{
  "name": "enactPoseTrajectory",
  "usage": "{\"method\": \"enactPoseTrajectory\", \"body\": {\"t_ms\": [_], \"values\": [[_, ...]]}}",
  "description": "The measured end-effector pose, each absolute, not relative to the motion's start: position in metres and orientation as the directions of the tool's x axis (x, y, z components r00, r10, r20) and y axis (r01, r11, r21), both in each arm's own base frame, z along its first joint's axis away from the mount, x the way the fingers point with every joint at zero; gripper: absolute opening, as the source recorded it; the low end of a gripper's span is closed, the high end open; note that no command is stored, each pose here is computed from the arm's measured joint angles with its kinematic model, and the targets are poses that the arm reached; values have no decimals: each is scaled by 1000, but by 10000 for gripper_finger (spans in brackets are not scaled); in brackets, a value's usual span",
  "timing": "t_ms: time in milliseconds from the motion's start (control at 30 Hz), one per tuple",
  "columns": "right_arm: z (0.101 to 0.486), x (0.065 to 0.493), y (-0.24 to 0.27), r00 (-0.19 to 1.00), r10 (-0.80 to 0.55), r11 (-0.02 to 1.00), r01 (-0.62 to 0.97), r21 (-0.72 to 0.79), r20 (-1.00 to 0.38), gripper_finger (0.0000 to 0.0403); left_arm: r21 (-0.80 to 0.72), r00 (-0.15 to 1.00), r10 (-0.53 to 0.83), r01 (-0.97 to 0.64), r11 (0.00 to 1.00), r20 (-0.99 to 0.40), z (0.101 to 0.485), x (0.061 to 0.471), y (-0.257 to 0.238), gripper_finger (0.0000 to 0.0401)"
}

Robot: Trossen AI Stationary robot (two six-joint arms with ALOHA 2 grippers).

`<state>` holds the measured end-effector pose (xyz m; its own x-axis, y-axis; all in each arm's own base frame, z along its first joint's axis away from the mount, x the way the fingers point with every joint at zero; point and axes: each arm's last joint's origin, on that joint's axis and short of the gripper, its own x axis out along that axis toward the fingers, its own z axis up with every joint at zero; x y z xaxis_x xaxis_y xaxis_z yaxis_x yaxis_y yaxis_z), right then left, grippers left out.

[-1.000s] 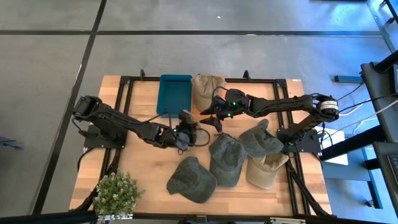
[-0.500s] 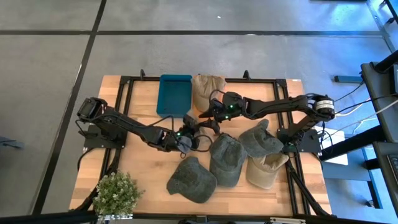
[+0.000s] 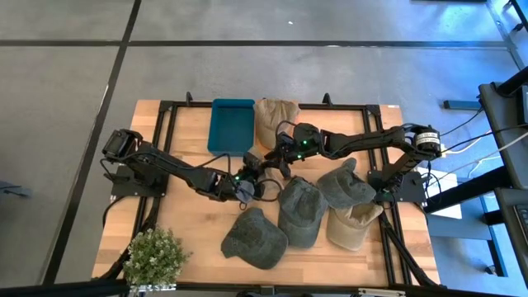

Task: Pick & Place hat
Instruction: Put the left brown cap into the orange bin

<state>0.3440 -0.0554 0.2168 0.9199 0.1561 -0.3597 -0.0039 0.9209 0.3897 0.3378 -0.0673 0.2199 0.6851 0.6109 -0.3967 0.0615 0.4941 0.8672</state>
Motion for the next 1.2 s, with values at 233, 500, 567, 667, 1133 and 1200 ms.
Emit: {"method": "enactPoseTrajectory", "body": {"t_ms": [233, 500, 567, 667, 1133, 1200], "values": [[217, 344, -55, 919, 166, 943, -42, 330, -357, 27, 855, 688, 602, 52, 516, -405, 219, 338, -67, 11], [217, 344, -56, 921, 153, 944, -30, 327, -358, 33, 818, 713, 518, 135, 560, -472, 217, 336, -70, 54], [217, 344, -56, 922, 151, 946, -31, 323, -356, 31, 801, 726, 471, 185, 569, -502, 217, 335, -72, 68], [222, 342, -58, 927, 145, 953, -37, 300, -347, 31, 796, 740, 456, 172, 581, -493, 225, 331, -72, 82], [316, 317, -52, 869, 162, 970, -226, -84, -468, 31, 353, 806, 174, 46, 935, -566, 298, 274, -25, 83], [334, 316, -52, 850, 111, 946, -249, -206, -516, 31, 320, 815, 179, 9, 947, -552, 303, 271, -16, 84]]}}
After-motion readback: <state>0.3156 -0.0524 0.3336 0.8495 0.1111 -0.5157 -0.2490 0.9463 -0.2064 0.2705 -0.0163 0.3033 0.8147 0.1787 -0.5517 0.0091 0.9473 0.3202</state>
